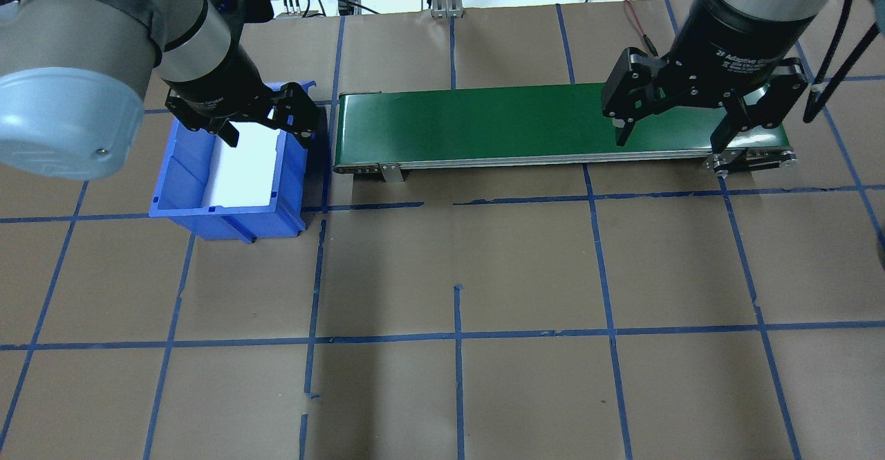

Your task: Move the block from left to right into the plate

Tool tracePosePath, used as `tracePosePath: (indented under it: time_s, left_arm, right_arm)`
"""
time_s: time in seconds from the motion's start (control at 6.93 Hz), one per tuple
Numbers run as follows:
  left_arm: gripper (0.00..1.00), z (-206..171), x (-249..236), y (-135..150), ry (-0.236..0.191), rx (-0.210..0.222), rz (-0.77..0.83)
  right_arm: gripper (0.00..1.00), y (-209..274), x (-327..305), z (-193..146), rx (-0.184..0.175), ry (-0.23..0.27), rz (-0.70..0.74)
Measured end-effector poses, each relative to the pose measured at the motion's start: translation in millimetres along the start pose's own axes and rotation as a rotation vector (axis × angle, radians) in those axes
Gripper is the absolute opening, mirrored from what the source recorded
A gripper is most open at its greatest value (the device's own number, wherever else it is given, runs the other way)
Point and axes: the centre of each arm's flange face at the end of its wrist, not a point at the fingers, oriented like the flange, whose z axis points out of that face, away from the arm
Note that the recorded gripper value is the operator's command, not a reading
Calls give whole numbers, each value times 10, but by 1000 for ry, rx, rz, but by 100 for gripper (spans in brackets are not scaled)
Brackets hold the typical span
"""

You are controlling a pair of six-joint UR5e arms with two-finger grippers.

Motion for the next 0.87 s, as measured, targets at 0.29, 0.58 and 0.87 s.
tracePosePath:
  time_s: [0.29, 0.58, 0.87]
  left_arm:
    - [100, 31, 1, 10, 1, -6, 0]
    - [100, 46, 2, 15, 2, -8, 0]
    - [100, 50, 2, 17, 2, -9, 0]
  right_arm:
    - [100, -122, 97, 107, 29, 0, 15]
    - [100, -125, 15, 183, 22, 3, -13]
    - [100, -95, -56, 213, 18, 19, -35]
